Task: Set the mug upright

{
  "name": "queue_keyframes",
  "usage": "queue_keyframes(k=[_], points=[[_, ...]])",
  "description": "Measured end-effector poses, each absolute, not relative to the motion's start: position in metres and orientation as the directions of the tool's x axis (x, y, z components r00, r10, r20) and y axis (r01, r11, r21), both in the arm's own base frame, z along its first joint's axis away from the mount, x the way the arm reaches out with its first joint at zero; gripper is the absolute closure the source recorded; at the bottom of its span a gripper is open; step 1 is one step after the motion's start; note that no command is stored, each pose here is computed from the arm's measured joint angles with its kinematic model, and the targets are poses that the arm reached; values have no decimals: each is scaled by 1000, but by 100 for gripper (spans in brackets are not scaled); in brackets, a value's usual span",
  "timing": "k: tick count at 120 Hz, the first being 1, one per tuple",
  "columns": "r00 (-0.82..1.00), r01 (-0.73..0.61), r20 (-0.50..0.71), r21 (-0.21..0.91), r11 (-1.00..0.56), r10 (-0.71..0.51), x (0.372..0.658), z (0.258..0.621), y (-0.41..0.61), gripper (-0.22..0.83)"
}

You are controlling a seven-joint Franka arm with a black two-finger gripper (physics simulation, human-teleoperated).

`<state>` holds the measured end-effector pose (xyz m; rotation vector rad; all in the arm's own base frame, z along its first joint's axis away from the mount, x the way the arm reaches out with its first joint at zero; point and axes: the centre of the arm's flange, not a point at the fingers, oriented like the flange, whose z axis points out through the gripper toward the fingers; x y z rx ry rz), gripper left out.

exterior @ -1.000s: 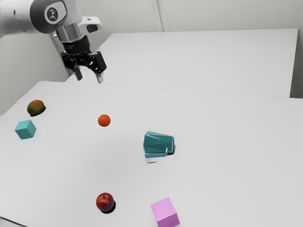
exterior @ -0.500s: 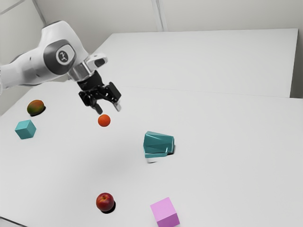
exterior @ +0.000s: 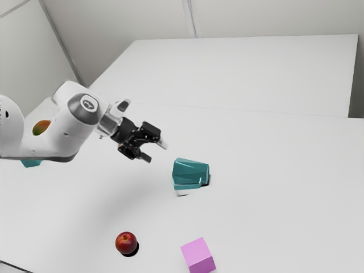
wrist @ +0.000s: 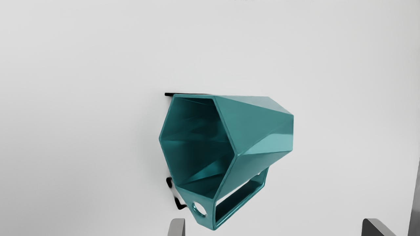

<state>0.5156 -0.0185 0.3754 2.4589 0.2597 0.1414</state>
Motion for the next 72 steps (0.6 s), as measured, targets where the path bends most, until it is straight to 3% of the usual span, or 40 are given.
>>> queue_keyframes(k=[42,72], points=[[961,169,35,713,-680,276,516,314,-13,2],[945,139,75,787,-601,317,514,293,-21,2]])
